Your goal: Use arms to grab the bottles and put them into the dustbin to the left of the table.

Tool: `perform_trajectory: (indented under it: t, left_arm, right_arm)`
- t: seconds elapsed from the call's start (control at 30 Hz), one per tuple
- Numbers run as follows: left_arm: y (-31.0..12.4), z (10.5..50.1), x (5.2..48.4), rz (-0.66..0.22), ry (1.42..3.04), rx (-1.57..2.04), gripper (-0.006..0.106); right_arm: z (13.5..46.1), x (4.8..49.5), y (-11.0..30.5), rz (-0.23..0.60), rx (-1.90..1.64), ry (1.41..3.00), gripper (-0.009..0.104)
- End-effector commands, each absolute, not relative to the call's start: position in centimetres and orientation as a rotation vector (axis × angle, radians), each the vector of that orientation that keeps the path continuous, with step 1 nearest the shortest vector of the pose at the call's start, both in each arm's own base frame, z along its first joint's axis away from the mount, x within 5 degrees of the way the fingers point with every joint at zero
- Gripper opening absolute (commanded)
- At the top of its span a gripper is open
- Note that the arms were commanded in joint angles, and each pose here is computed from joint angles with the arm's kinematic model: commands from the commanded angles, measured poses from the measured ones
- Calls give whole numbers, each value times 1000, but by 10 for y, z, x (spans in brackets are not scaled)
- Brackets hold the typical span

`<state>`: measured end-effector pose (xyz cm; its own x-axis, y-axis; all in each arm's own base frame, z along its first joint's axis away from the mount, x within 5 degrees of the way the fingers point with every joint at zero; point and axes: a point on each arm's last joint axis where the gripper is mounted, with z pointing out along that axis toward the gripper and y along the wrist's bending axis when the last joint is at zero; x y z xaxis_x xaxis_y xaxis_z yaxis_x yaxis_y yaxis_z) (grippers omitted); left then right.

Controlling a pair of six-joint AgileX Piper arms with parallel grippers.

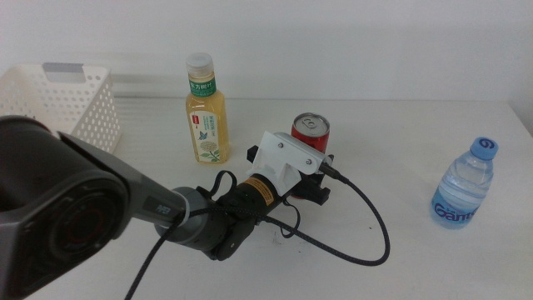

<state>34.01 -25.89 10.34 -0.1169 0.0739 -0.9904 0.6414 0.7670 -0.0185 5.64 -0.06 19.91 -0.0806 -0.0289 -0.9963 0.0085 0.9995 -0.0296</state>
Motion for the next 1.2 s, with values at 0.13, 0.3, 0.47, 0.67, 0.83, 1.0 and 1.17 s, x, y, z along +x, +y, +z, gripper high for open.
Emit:
perform_trajectory:
  t: [0.13,0.3,0.47,0.67,0.83,1.0,1.17]
  left_arm:
    - [-252,136,331,-542,1601,569,47]
    - [-238,149,315,-537,1613,549,47]
    - [-225,165,298,-535,1615,540,47]
    - [-213,189,281,-518,1661,563,47]
    - [-203,216,268,-508,1668,571,47]
    - [-191,244,254,-485,1711,585,47]
    - [-180,269,240,-528,1749,521,47]
  right_arm:
    - [199,56,-1,-48,-18,1641,75]
    - [199,56,-1,-48,-18,1641,75]
    - [199,56,-1,-48,-18,1641,75]
    - [199,56,-1,-48,-18,1641,75]
    - [199,56,-1,-48,-18,1641,75]
    - [199,56,-1,-48,-18,1641,75]
    - [199,56,-1,-48,-18,1641,75]
